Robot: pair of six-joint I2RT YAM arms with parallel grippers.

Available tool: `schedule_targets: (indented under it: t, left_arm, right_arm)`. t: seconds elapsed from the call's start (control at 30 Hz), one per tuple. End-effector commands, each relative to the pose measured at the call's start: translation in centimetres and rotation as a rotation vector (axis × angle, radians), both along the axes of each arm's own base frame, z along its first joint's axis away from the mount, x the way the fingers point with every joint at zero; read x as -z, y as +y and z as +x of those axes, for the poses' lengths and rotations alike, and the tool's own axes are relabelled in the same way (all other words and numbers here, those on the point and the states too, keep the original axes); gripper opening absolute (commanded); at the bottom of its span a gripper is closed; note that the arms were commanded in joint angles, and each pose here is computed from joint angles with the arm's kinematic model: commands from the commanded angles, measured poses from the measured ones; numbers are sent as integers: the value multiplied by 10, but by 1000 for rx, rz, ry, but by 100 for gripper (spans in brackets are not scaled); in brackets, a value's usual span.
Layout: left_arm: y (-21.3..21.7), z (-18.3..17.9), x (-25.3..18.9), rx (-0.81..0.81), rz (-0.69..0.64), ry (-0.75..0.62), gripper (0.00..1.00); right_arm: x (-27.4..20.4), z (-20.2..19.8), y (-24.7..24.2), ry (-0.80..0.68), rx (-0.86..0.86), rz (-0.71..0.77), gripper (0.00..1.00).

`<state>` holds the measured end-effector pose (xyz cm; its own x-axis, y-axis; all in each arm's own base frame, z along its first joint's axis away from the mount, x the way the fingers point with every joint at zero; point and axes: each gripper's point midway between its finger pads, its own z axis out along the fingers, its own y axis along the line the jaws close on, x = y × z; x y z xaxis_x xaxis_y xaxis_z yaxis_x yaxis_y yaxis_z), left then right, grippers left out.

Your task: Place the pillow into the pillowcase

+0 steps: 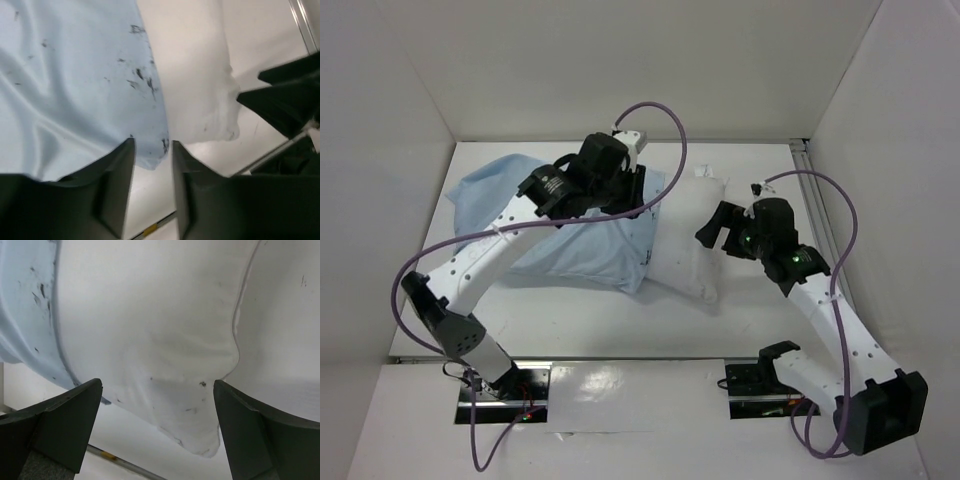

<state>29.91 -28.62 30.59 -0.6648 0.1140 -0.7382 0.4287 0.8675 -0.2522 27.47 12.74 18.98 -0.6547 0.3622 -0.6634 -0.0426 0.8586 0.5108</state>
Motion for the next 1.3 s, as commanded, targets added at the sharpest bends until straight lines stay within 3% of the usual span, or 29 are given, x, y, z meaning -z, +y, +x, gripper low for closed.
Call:
schedule_targets:
  t: [0.0,0.07,0.13,0.2,0.23,0.37,0.57,0.7,0.73,0.83,0.87,0.9,1.0,1.07,1.2,1.27]
  left_arm:
    - [-2,40,1,-103,50,-45,54]
    - [-10,57,5,-139,61,-54,62]
    - [-26,78,30,-144,102,-22,64]
    - [-37,93,22,-148,99,-44,67]
    - [-45,106,43,-158,132,-29,67]
    - [-52,133,59,-241,203,-103,70]
    - [-41,150,96,-309,363,-135,68]
    - [-41,152,97,-317,369,-140,50]
    - [-41,152,97,-317,369,-140,36]
    - [-43,149,85,-298,343,-147,4]
    - [-44,146,74,-287,317,-151,1]
    - [-42,145,68,-283,313,-161,0]
    - [-51,134,41,-222,229,-168,0]
    - [-65,126,22,-147,143,-173,0]
    - [-133,71,-49,221,-246,-166,0]
    - [-153,53,-77,313,-365,-168,0]
  right_arm:
    - [-19,28,-9,-17,73,28,99]
    - [-18,40,-14,-8,89,64,99]
    - [-27,51,-16,-10,80,155,98]
    - [-34,71,-36,-55,123,211,96]
    - [-33,73,-37,-52,105,246,96]
    - [-14,98,-57,-20,141,280,96]
    - [7,115,-57,9,136,364,99]
    - [26,117,-28,45,58,370,95]
    - [32,117,-23,63,47,370,92]
    - [38,126,-11,63,21,364,68]
    - [41,123,-3,80,-6,373,57]
    - [40,126,3,70,-38,371,37]
    - [21,129,17,25,-104,377,3]
    - [2,128,25,-22,-140,382,0]
    - [-52,124,46,-110,-208,338,0]
    - [-82,110,58,-169,-233,348,0]
